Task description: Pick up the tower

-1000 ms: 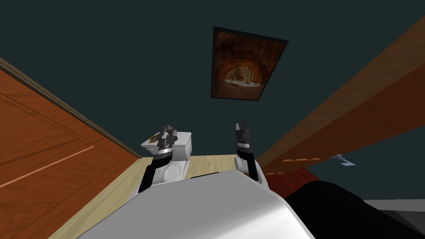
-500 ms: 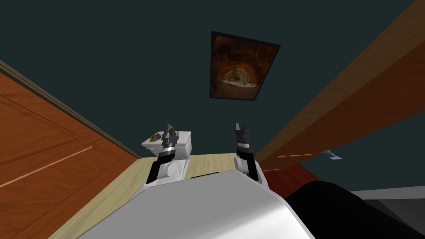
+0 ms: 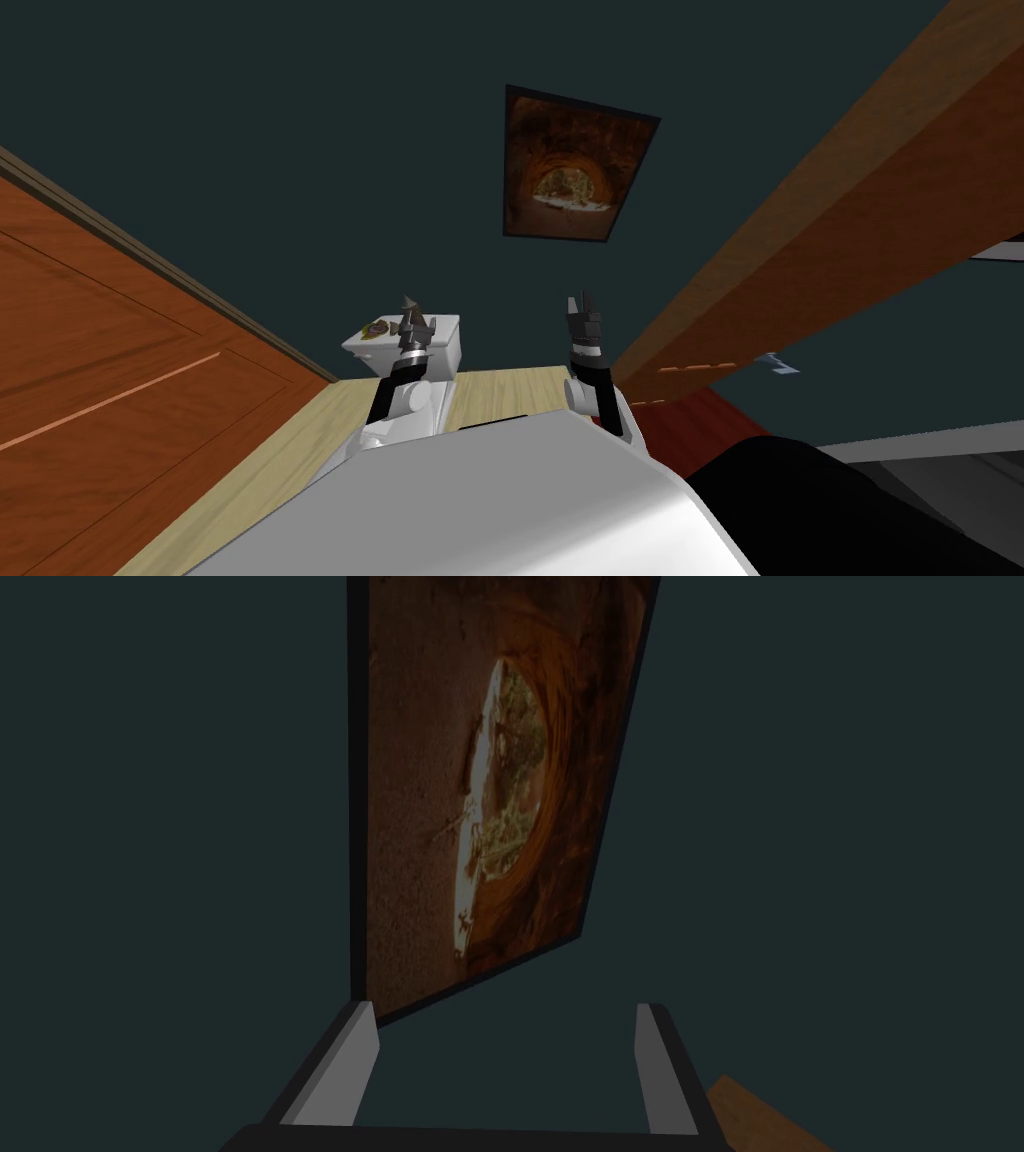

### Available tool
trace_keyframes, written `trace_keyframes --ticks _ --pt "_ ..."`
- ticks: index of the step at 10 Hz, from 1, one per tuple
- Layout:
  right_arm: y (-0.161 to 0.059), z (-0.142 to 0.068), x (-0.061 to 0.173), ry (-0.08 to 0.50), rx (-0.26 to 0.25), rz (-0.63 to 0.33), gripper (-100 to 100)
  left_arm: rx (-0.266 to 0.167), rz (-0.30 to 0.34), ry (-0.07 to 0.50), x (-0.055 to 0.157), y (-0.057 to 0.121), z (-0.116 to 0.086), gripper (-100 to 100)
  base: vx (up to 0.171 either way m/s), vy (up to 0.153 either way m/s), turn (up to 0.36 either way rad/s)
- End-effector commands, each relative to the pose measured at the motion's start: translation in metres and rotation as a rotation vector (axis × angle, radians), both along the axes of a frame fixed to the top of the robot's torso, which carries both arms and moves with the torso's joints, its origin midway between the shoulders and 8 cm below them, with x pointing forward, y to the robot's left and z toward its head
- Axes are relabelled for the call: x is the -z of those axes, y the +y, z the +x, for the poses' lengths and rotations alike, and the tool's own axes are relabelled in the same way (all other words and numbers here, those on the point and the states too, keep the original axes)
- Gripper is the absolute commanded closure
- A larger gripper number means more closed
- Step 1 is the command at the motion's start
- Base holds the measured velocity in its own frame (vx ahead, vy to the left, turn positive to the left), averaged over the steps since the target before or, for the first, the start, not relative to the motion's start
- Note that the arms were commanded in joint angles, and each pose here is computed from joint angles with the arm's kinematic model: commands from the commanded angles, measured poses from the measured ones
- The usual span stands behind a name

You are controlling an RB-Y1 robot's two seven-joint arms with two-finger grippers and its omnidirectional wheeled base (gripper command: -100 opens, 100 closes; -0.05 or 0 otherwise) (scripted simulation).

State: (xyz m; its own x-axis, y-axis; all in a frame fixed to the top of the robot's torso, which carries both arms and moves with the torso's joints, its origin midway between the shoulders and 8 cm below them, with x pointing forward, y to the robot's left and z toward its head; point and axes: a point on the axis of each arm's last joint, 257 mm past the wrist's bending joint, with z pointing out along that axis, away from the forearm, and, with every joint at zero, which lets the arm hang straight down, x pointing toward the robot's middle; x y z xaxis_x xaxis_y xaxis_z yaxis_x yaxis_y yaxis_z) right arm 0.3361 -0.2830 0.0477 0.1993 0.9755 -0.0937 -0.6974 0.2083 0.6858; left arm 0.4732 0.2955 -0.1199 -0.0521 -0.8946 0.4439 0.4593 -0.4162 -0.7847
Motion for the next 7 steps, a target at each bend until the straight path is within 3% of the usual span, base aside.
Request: trace_keyframes --ticks 1,5,7 --pt "0.0 0.0 0.0 0.0 0.0 0.0 0 0.009 -0.057 0.018 0.01 0.004 0.012 -100 -0.057 -0.003 -0.022" --pt "0.0 0.0 0.0 0.0 0.0 0.0 0 0.01 -0.167 0.069 0.039 0.015 0.035 -100 -0.042 -0.007 -0.017" --pt "0.0 0.0 0.0 0.0 0.0 0.0 0 0.011 -0.22 0.072 0.043 0.02 0.045 -100 -0.038 -0.013 -0.015"
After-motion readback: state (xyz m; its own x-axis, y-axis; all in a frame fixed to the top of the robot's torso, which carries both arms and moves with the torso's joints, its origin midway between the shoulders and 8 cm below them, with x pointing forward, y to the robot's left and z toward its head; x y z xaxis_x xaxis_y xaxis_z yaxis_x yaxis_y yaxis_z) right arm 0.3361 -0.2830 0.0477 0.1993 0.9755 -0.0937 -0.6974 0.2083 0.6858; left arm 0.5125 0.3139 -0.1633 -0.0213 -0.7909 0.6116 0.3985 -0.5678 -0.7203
